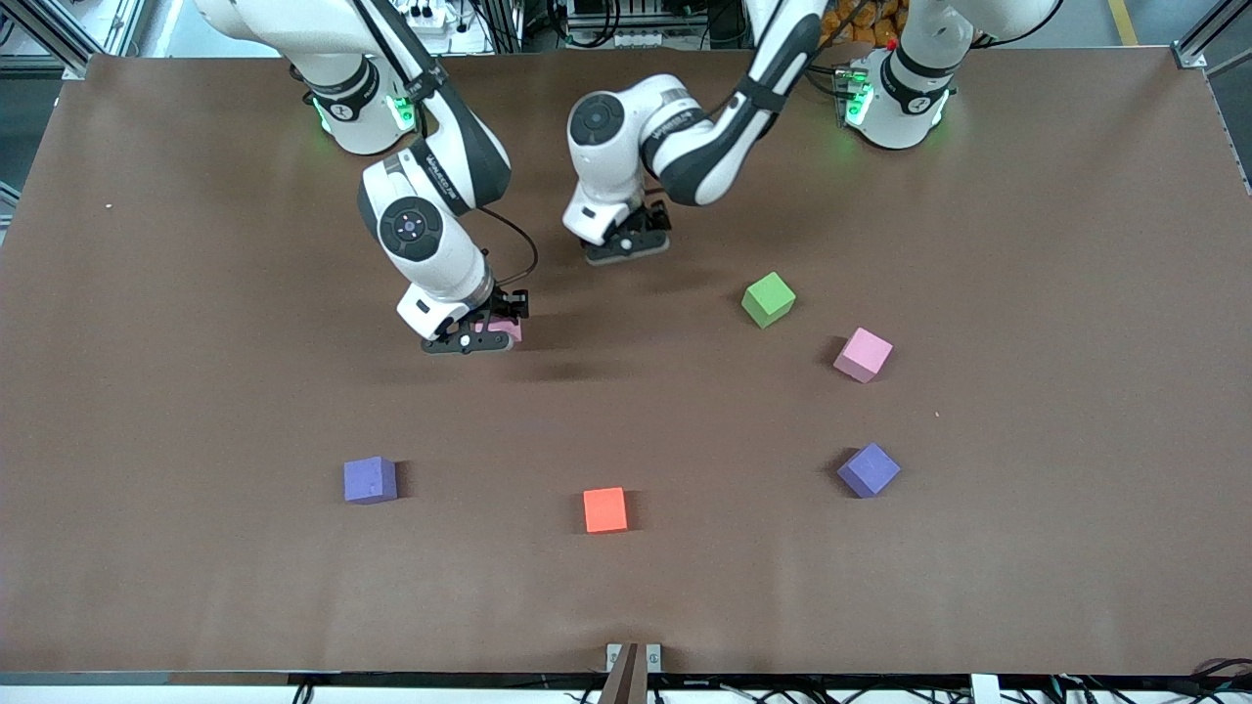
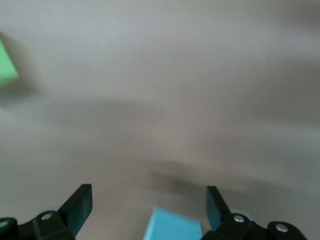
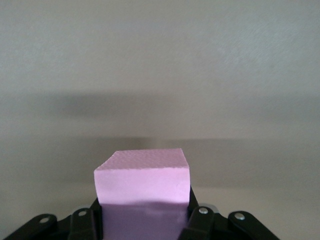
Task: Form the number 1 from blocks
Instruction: 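Place the pink cube below the cyan cube while the left gripper reaches green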
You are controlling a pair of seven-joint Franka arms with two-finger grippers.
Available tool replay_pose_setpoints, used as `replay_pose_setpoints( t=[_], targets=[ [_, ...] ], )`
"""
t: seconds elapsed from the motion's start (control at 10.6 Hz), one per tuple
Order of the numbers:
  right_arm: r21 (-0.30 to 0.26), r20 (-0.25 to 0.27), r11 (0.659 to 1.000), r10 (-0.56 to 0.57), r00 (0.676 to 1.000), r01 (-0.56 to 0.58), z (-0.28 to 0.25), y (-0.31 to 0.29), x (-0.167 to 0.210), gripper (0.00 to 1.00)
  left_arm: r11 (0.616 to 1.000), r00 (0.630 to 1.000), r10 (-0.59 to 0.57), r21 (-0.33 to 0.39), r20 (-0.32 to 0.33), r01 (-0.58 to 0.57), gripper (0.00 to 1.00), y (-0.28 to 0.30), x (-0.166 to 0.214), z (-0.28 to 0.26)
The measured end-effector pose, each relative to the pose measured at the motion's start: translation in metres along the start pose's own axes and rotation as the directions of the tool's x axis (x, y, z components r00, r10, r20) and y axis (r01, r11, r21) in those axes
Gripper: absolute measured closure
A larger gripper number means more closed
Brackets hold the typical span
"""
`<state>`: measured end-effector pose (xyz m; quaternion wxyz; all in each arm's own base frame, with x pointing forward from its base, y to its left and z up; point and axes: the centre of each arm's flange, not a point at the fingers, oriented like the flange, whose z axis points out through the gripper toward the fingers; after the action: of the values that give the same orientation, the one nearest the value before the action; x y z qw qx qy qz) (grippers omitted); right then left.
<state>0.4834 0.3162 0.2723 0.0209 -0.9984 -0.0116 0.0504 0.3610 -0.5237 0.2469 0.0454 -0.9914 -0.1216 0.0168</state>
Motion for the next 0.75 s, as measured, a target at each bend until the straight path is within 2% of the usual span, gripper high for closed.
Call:
replay_pose_setpoints(
  t=[0.38, 0.57, 0.75],
  targets=[
    [-0.002, 0.01, 0.999, 0.046, 0.999, -0.046, 0.02, -0.075, -0.053, 0.41, 0.979, 0.98, -0.196, 0.048, -0.018, 0.197, 0.0, -0.074, 0.127, 0.014],
    [0.027, -0.011, 0.996, 0.083, 0.997, -0.082, 0.039, -0.115, -0.079, 0.41, 0.966, 0.969, -0.243, 0.076, -0.048, 0.246, 0.0, -0.111, 0.173, 0.021],
    [0.04, -0.03, 0.993, 0.11, 0.994, -0.109, 0.058, -0.147, -0.098, 0.41, 0.959, 0.963, -0.266, 0.088, -0.045, 0.269, 0.0, -0.133, 0.193, 0.025]
  ],
)
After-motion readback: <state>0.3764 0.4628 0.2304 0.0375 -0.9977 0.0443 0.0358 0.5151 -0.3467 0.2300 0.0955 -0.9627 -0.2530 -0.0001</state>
